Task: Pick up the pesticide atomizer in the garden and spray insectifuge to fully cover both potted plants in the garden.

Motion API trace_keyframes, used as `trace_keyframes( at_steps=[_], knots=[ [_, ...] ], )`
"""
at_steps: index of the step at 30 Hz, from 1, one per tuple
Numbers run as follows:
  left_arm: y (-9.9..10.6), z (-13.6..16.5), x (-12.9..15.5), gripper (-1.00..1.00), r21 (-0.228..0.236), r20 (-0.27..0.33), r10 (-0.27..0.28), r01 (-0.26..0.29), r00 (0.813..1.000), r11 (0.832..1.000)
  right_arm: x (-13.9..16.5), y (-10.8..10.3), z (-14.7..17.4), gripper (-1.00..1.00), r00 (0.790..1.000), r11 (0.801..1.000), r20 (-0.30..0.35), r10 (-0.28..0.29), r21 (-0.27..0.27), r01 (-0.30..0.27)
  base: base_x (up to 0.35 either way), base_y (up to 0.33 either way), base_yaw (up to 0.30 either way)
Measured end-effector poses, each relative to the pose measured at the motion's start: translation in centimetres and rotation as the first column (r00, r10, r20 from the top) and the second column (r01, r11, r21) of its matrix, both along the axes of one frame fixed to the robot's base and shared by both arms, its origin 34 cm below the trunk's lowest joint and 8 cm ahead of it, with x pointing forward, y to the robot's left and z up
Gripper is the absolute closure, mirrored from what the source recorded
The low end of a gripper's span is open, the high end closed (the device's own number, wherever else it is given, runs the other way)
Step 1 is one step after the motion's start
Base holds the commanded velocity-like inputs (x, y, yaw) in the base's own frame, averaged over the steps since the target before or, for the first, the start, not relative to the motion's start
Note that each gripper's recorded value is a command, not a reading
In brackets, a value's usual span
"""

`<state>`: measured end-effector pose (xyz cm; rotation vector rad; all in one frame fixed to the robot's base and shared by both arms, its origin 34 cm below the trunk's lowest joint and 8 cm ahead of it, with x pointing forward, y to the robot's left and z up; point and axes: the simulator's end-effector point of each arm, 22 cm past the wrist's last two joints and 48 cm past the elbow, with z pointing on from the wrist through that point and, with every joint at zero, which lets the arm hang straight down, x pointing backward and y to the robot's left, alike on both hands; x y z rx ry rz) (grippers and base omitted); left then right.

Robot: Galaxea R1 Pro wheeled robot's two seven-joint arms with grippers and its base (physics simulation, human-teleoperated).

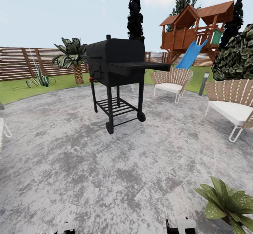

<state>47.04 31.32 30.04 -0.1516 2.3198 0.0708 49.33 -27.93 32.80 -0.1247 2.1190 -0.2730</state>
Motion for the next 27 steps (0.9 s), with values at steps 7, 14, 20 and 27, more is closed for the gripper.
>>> trace_keyframes(
  at_steps=[7, 14, 20, 27],
  knots=[
    [0.19, 0.57, 0.67, 1.00, 0.005, 0.014, 0.002, -0.002, 1.000, 1.000, 0.29, 0.72, 0.34, -1.00, 1.000, 1.000, 0.012, -0.003, 0.007, 0.003, 0.000, 0.000, 0.266],
    [-0.10, 0.41, 0.43, 1.00, 0.002, 0.008, 0.000, 0.000, 1.000, 1.000, 0.26, 0.68, 0.38, -1.00, 1.000, 1.000, 0.011, -0.003, 0.006, 0.003, 0.000, 0.000, 0.268],
    [-0.09, 0.56, 0.52, 1.00, 0.002, 0.012, -0.001, 0.001, 1.000, 1.000, 0.29, 0.86, 0.47, -1.00, 1.000, 1.000, 0.013, -0.001, 0.009, 0.001, 0.053, 0.000, 0.268],
    [-0.13, 0.71, 0.58, 1.00, 0.000, 0.017, 0.000, 0.000, 1.000, 1.000, 0.39, 0.88, 0.65, -1.00, 1.000, 1.000, 0.017, -0.001, 0.009, 0.001, 0.315, 0.000, 0.268]
  ],
)
